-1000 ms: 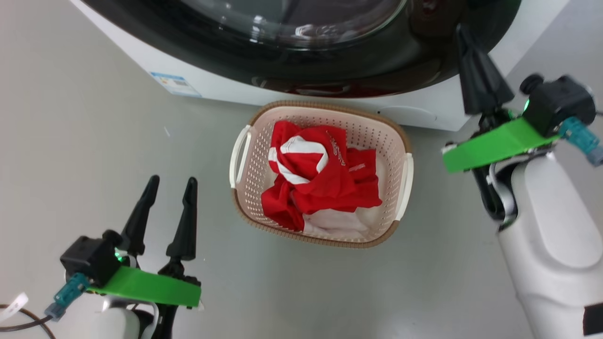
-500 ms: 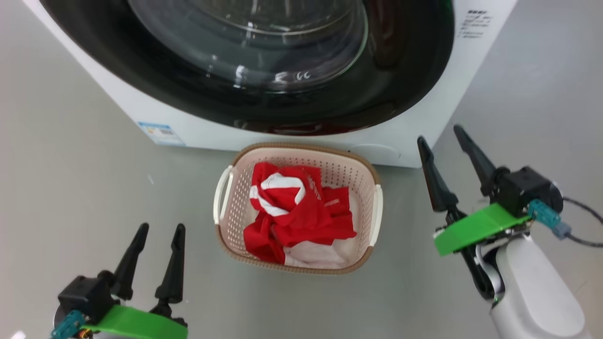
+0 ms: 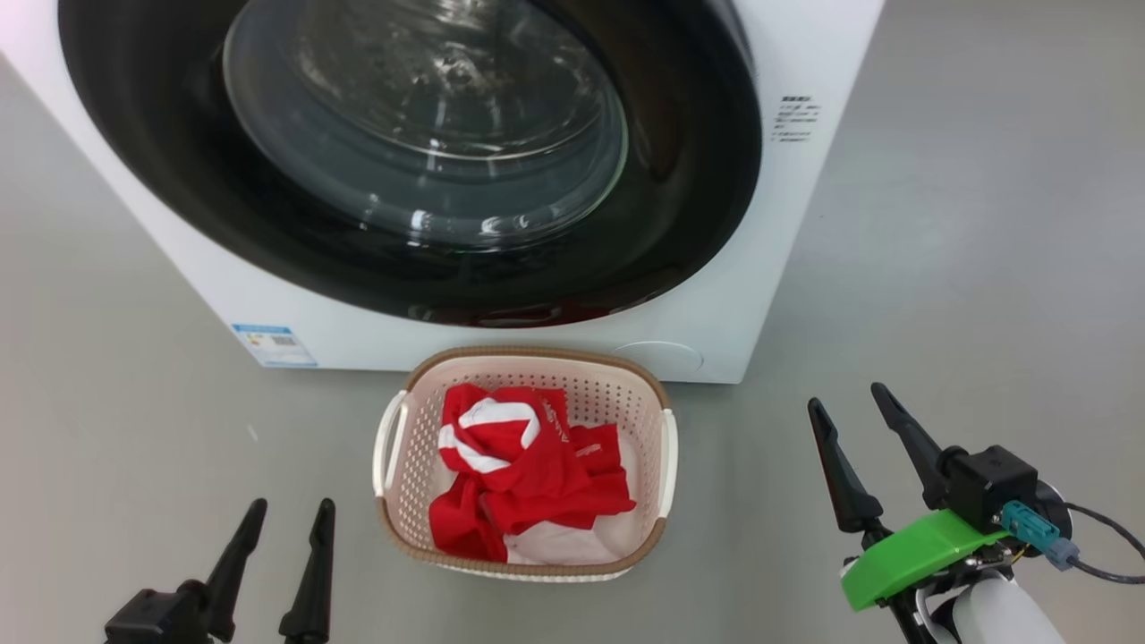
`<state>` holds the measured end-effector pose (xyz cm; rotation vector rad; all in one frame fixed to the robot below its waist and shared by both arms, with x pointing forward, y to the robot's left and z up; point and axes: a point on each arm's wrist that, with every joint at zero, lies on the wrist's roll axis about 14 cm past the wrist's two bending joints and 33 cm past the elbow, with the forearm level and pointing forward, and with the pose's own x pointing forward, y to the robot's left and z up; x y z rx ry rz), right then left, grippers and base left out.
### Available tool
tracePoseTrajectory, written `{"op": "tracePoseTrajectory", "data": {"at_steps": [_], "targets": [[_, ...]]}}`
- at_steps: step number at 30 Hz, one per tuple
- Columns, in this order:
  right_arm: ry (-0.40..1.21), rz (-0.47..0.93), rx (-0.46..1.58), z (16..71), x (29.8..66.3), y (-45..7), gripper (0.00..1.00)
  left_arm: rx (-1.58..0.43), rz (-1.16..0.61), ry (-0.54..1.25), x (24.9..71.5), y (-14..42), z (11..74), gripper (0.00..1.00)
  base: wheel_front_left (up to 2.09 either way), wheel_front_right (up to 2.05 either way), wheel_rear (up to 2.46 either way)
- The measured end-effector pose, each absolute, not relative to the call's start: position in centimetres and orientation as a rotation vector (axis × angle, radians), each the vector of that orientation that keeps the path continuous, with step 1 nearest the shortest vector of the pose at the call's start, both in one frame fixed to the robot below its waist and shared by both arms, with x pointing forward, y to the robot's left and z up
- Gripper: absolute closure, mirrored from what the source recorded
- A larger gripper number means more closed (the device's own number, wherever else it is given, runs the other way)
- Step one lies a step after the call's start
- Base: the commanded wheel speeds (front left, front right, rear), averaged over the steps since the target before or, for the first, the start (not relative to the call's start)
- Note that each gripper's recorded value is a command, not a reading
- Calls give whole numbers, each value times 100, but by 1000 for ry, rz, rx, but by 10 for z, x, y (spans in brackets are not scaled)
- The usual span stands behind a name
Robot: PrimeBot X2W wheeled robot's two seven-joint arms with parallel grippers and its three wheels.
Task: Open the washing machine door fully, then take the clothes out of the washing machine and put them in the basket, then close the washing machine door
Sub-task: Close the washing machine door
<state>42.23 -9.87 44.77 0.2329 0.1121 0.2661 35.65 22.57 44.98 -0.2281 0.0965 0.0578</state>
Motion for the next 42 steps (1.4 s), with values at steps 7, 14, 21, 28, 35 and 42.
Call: {"op": "tracePoseTrajectory", "data": {"at_steps": [7,14,21,28,35,42], "targets": [[107,214,229,450,403,-118,0,-223,29,86,355,219,454,0,0,0,0],[110,150,235,449,383,-139,0,-216,12,81,351,217,456,0,0,0,0],[101,104,237,451,366,-154,0,-212,-10,61,351,212,462,0,0,0,0],[105,62,239,448,348,-168,0,-190,-24,44,351,209,468,0,0,0,0],[94,24,239,450,339,-180,0,-184,-32,59,344,206,464,0,0,0,0],[97,-7,239,447,329,-190,0,-185,-40,49,346,204,467,0,0,0,0]]}}
